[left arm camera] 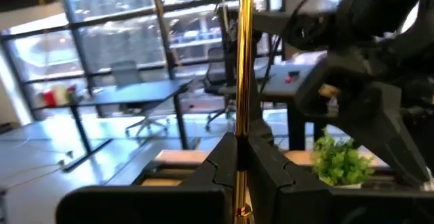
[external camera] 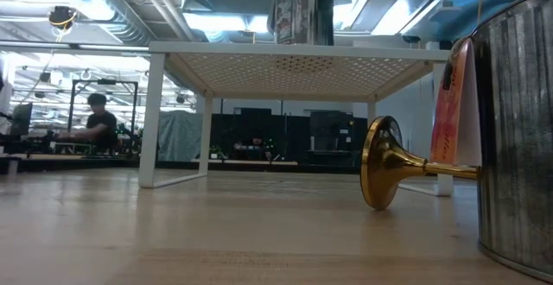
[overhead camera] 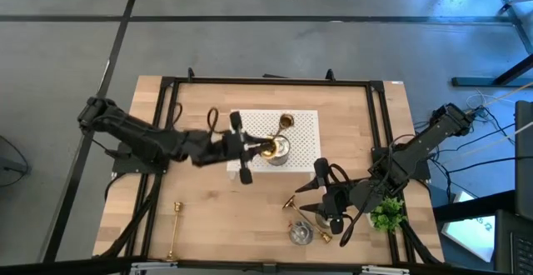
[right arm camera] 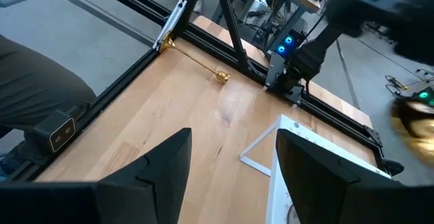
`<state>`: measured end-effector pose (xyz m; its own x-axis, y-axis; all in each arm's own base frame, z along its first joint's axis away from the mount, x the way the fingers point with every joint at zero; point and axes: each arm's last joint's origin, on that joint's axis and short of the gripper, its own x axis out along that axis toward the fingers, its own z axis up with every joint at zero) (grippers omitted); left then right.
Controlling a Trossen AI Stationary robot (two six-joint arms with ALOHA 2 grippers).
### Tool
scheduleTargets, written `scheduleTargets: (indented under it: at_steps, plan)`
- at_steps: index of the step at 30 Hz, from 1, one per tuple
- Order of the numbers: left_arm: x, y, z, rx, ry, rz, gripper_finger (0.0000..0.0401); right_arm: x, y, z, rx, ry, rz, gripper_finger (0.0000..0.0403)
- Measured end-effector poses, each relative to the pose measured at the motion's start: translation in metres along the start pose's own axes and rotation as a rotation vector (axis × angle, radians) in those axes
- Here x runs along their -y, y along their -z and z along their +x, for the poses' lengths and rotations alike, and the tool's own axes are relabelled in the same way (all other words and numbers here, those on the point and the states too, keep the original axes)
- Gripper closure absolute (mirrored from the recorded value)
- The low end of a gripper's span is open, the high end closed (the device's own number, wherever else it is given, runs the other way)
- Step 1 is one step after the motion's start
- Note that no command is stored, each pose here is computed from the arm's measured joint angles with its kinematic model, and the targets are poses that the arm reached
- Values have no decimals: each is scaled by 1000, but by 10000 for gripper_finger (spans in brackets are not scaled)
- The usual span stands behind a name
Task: Pick & Place candle stick holders
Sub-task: Put the top gold candle holder on the shelf
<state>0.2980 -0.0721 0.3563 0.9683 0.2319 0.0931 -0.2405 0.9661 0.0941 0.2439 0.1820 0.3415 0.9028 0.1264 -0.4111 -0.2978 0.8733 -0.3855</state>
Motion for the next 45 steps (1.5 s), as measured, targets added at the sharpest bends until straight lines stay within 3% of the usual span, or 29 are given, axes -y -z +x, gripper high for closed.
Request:
scheduleTargets:
  at_steps: [9, 15, 20, 26, 31, 35, 40, 45]
  plan:
    - [-56, -8, 6, 115, 129, -16, 393, 1, 0, 0, -2, 2, 0, 186]
    - [-90, 25, -4, 168, 174, -98, 393, 15, -1, -18, 5, -53, 80, 186]
    - [-114, 50, -23, 232, 171, -161, 393, 28, 13, -27, 21, -100, 170, 186]
    - [-124, 73, -40, 191, 157, -191, 393, 56, 45, -35, 146, 31, 268, 186]
    - [-133, 67, -45, 232, 138, -183, 393, 71, 78, -43, 309, 158, 322, 186]
    - [-136, 76, -43, 192, 95, -181, 393, 76, 97, -46, 407, 226, 360, 186]
    - [-143, 92, -44, 154, 3, -188, 393, 78, 103, -46, 411, 241, 361, 186]
    - [-149, 96, -41, 169, 38, -184, 393, 77, 102, -46, 423, 201, 320, 186]
